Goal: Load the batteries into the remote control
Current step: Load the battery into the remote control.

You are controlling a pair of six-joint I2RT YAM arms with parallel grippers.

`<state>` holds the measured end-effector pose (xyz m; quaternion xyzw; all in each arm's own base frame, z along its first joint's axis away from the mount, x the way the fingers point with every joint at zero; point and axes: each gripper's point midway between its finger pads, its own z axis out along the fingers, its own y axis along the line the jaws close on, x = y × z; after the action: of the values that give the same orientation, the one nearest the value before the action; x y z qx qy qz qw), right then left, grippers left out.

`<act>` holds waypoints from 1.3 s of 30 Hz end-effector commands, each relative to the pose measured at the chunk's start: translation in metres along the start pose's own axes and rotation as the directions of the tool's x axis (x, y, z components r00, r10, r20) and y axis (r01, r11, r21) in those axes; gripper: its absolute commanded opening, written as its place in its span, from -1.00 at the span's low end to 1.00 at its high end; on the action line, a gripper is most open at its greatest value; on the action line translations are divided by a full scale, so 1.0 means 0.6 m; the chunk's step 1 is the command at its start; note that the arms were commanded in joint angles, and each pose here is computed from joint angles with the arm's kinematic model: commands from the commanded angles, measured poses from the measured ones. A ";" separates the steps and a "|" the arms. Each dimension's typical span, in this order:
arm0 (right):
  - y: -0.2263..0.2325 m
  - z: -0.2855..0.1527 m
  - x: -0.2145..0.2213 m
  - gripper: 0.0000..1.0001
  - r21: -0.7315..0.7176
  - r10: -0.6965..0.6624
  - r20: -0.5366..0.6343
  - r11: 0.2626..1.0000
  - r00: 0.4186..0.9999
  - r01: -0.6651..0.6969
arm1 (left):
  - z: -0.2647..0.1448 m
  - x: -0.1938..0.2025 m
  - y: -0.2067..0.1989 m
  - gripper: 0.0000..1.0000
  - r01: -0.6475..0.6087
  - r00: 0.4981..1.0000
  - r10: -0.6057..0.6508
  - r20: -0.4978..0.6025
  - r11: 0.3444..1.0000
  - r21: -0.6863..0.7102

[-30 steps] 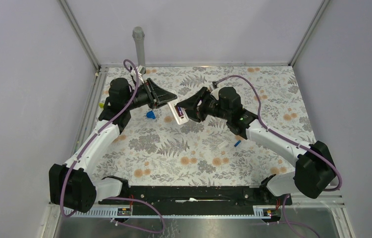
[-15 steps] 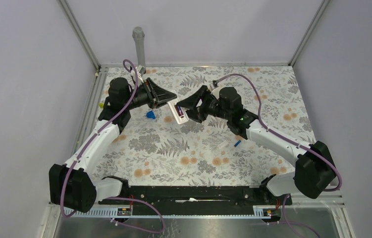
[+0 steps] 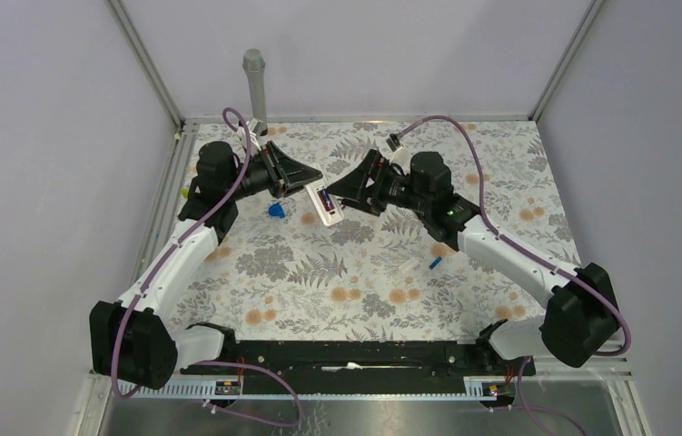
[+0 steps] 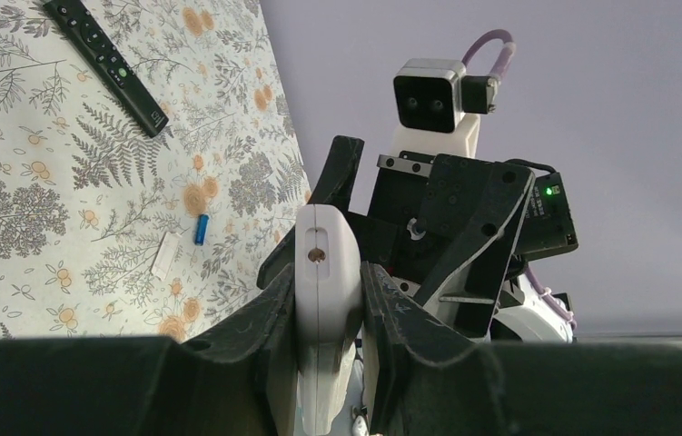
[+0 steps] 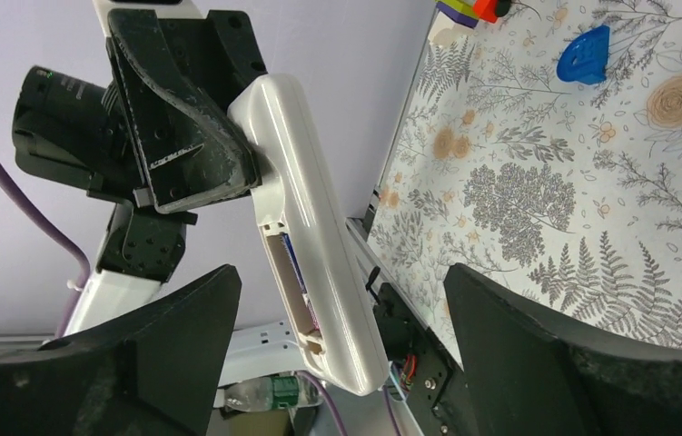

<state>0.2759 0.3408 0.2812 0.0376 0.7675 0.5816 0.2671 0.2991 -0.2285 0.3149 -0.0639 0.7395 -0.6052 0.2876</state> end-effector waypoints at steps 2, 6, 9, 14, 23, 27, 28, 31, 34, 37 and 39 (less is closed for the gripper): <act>0.030 0.006 -0.008 0.73 -0.070 -0.129 -0.023 0.989 0.991 0.127 | -0.009 -0.016 -0.052 -1.00 -0.094 0.995 0.092 0.025 0.993 0.075; 0.023 0.015 -0.007 0.54 -0.060 -0.135 -0.041 0.989 0.990 0.132 | -0.010 -0.015 -0.052 -1.00 -0.093 0.995 0.092 0.024 0.993 0.073; 0.016 0.021 -0.006 0.44 -0.050 -0.146 -0.055 0.988 0.988 0.143 | -0.010 -0.016 -0.053 -1.00 -0.093 0.996 0.092 0.023 0.993 0.073; -0.005 0.025 -0.007 0.23 0.007 -0.166 -0.061 0.986 0.984 0.166 | -0.009 -0.017 -0.055 -1.00 -0.094 0.995 0.093 0.021 0.993 0.074; -0.058 0.026 -0.015 0.02 0.149 -0.230 -0.066 0.960 0.971 0.237 | -0.008 -0.022 -0.062 -1.00 -0.095 0.995 0.094 0.016 0.993 0.076; -0.052 0.023 -0.022 0.17 0.151 -0.247 -0.055 0.956 0.967 0.252 | -0.005 -0.022 -0.042 -1.00 -0.097 0.995 0.097 0.010 0.995 0.029; -0.042 0.021 -0.024 0.26 0.136 -0.252 -0.045 0.957 0.967 0.256 | -0.004 -0.022 -0.036 -1.00 -0.105 0.994 0.105 0.010 0.994 0.016; -0.017 0.013 -0.031 0.49 0.094 -0.252 -0.005 0.963 0.968 0.251 | -0.003 -0.020 -0.020 -1.00 -0.105 0.994 0.105 0.006 0.994 -0.013; -0.003 0.002 -0.043 0.58 0.083 -0.239 0.058 0.969 0.969 0.234 | -0.003 -0.022 -0.015 -1.00 -0.111 0.994 0.111 0.009 0.994 -0.022; -0.004 -0.001 -0.043 0.62 0.072 -0.255 0.073 0.966 0.964 0.250 | -0.003 -0.024 -0.013 -1.00 -0.121 0.993 0.122 0.012 0.992 -0.029; -0.015 -0.005 -0.043 0.63 0.096 -0.286 0.066 0.956 0.956 0.279 | -0.005 -0.024 -0.007 -1.00 -0.129 0.992 0.129 0.008 0.991 -0.047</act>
<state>0.2928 0.3342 0.2620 -0.0296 0.8000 0.5027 0.3262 0.3030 -0.2243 0.3018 -0.0529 0.7648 -0.5733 0.2890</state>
